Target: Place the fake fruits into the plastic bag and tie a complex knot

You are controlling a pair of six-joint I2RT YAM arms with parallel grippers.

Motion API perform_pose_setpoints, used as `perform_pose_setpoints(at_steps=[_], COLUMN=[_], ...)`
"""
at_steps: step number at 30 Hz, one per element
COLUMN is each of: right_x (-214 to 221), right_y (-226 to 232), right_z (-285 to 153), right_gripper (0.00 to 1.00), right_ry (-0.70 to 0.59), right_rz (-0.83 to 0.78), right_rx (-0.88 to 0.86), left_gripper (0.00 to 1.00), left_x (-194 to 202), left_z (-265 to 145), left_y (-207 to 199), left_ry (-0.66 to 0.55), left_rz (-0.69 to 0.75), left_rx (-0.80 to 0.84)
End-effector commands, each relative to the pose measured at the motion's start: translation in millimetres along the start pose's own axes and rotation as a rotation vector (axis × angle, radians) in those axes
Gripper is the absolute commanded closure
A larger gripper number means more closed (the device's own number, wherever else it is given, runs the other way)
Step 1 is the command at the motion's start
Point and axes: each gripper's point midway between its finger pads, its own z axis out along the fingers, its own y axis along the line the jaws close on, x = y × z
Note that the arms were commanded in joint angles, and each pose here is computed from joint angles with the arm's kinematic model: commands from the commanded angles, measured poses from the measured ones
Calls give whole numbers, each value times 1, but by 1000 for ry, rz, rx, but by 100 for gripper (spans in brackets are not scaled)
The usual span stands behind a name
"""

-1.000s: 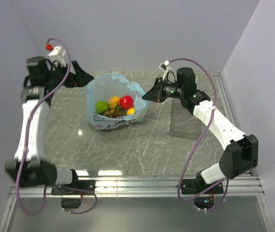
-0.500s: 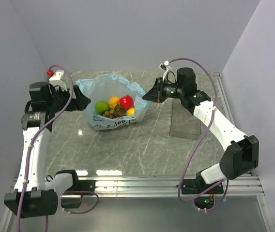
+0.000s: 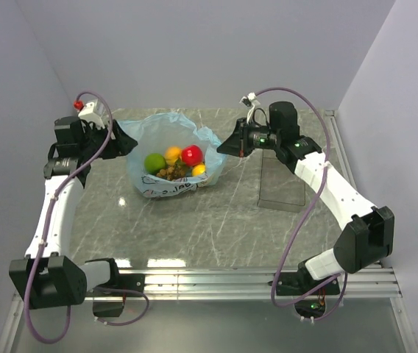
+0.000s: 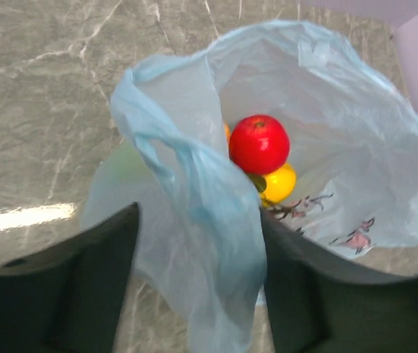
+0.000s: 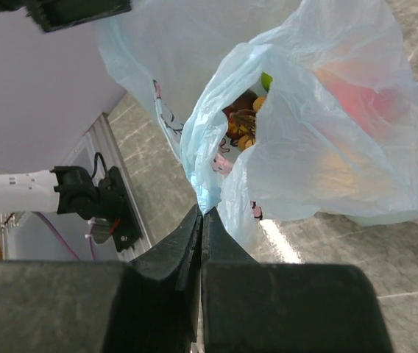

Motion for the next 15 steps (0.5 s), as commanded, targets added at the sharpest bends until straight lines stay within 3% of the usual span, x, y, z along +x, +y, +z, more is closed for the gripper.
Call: perform_pose_setpoints(at_steps=[1, 2, 3, 6, 13, 15], right_x=[-24, -26, -26, -40, -92, -111], right_y=[21, 21, 21, 28, 60, 66], right_z=[-11, -10, -10, -15, -46, -62], right_gripper=[100, 100, 100, 100, 100, 100], right_ry=[-44, -44, -44, -74, -190, -256], right_rz=[-83, -92, -94, -120, -223, -250], right_rx=[-38, -39, -39, -36, -15, 22], left_gripper=[38, 46, 64, 84, 90, 90], left_x=[-43, -45, -48, -68, -143, -142], left_z=[-3, -5, -7, -22, -89, -95], left_y=[-20, -23, -26, -36, -82, -82], left_ry=[-116, -123, -128, -169, -363, -354], left_rz=[23, 27, 33, 54, 225, 244], left_rx=[64, 79, 88, 78, 83, 63])
